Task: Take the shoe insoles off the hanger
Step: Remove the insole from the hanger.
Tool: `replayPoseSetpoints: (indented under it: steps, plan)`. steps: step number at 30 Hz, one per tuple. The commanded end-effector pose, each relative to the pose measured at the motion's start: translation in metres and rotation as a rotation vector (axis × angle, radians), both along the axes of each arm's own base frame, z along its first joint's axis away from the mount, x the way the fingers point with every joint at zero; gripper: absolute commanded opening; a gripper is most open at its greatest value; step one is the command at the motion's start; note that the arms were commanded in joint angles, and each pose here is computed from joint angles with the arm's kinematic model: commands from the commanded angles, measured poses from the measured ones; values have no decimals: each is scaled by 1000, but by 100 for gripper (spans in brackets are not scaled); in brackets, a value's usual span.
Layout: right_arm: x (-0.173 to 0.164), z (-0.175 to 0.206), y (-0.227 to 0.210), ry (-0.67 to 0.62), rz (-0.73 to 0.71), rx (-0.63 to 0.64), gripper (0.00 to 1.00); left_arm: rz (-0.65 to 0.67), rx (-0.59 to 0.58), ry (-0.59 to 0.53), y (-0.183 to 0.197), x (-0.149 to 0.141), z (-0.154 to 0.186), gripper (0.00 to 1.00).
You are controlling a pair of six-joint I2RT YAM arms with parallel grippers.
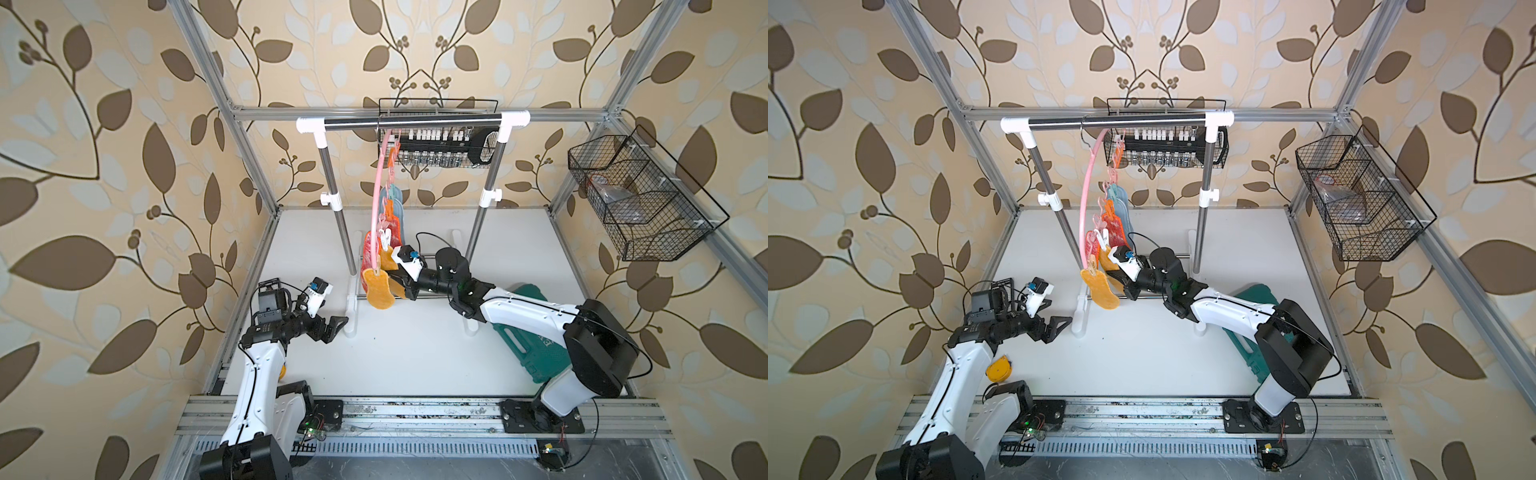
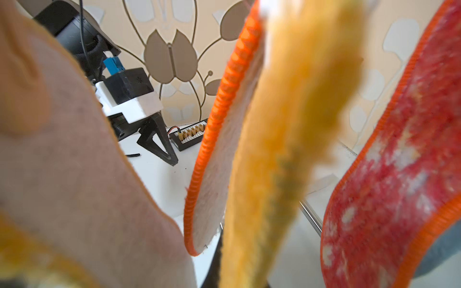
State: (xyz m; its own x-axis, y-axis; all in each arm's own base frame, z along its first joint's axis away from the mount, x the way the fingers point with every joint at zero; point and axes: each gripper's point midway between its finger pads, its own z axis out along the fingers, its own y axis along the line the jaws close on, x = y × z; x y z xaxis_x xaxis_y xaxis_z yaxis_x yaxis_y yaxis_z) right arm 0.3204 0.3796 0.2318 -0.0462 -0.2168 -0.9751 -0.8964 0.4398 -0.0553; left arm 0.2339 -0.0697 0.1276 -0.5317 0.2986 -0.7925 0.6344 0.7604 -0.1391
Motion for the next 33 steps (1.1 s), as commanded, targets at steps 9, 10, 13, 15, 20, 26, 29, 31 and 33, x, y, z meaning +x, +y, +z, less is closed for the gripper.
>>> replayPoseSetpoints:
  steps: [9, 10, 13, 15, 20, 26, 29, 31, 33]
  plan:
    - [-14, -5, -25, 18, -23, -174, 7, -34, -22, -27, -4, -3, 9, 99]
    - [-14, -5, -26, 20, -27, -187, 8, -33, -21, -28, -4, -3, 9, 99]
    - [-10, -7, -34, 25, -67, -247, 21, -34, -21, -28, -4, -3, 9, 99]
    - [-7, -9, -41, 15, -92, -266, 25, -36, -23, -24, -4, -3, 8, 99]
    - [-16, -4, -40, 35, -20, -228, 0, -31, -21, -22, -4, -2, 8, 99]
    - [-21, 2, -44, 45, -7, -217, 0, -28, -18, -22, -3, -2, 8, 99]
    - [-20, 1, -53, 35, -30, -256, 0, -29, -17, -22, -3, -2, 8, 99]
    - [-18, -3, -60, 30, -58, -299, 2, -29, -17, -22, -3, -1, 8, 99]
    - [-15, -6, -68, 23, -84, -333, 1, -33, -17, -24, -3, -2, 8, 99]
